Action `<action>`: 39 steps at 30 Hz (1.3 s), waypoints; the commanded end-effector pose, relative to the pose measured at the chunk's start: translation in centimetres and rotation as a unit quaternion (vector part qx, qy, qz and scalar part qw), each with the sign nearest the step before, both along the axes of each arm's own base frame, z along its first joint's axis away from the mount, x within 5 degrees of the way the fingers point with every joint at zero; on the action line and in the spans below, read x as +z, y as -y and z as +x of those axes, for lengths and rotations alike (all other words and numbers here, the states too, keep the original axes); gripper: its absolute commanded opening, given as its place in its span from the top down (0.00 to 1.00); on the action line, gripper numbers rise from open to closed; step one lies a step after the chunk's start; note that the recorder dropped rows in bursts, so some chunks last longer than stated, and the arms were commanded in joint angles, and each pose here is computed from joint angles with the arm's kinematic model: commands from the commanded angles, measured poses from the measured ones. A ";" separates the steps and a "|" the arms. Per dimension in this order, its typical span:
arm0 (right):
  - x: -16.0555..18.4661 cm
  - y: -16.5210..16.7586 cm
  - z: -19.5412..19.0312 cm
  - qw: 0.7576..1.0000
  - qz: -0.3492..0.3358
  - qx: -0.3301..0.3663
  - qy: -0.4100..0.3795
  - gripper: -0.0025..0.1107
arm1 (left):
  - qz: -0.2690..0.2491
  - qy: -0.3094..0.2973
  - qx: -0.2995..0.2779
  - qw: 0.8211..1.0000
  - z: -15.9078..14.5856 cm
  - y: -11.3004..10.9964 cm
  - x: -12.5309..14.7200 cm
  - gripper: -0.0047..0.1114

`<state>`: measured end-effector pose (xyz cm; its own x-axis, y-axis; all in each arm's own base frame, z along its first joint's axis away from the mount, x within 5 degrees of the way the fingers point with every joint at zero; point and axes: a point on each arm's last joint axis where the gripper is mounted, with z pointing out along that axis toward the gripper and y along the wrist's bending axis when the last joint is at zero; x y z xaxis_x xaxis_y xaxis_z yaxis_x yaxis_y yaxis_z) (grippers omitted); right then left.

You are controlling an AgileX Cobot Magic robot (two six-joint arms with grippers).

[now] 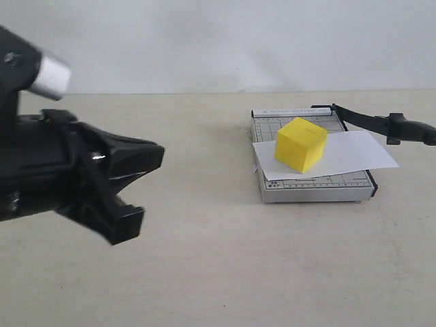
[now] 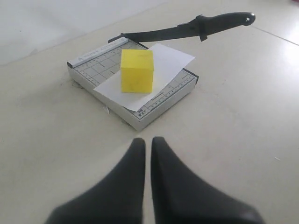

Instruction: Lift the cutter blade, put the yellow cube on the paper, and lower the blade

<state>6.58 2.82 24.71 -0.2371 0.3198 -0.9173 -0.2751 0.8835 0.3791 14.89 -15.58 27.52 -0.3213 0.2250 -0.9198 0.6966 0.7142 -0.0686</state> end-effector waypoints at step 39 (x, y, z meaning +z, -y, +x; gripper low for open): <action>0.0 0.0 0.0 1.000 -0.002 -0.001 0.004 0.98 | -0.174 0.153 -0.041 0.972 -11.5 -11.0 -6.3 0.92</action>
